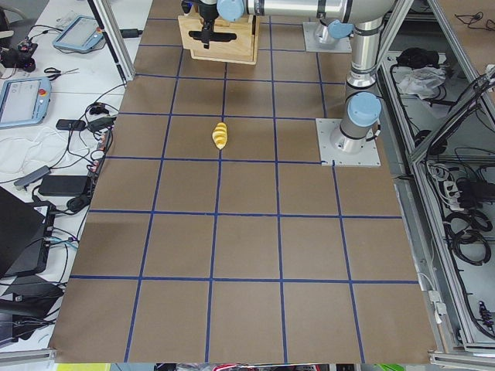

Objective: Open upper drawer

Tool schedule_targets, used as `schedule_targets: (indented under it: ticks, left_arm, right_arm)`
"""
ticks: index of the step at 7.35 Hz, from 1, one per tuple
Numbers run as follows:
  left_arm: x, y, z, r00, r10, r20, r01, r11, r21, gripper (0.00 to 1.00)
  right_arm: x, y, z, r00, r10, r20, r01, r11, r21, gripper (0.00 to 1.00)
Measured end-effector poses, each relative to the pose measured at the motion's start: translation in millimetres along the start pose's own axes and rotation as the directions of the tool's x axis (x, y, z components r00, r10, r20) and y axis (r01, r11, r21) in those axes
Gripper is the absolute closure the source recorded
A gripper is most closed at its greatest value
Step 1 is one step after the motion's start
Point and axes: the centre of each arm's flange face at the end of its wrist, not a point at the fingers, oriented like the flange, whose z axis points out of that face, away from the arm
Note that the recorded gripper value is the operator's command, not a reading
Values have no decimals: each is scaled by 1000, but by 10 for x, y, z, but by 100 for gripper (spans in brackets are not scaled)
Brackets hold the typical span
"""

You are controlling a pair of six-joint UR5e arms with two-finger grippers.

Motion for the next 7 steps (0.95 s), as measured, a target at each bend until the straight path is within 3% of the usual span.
schedule_targets:
  ticks: [3,7]
  left_arm:
    - [-953,87,-454,994,-108,37,109,993,-53,0]
    - [-1193,298,-506,987,-127,100,134,989,-66,0]
  right_arm:
    - [0,0,0,1000,0,0,0,1000,0,0]
    - [0,0,-1,1000,-1,0,1,1000,0,0]
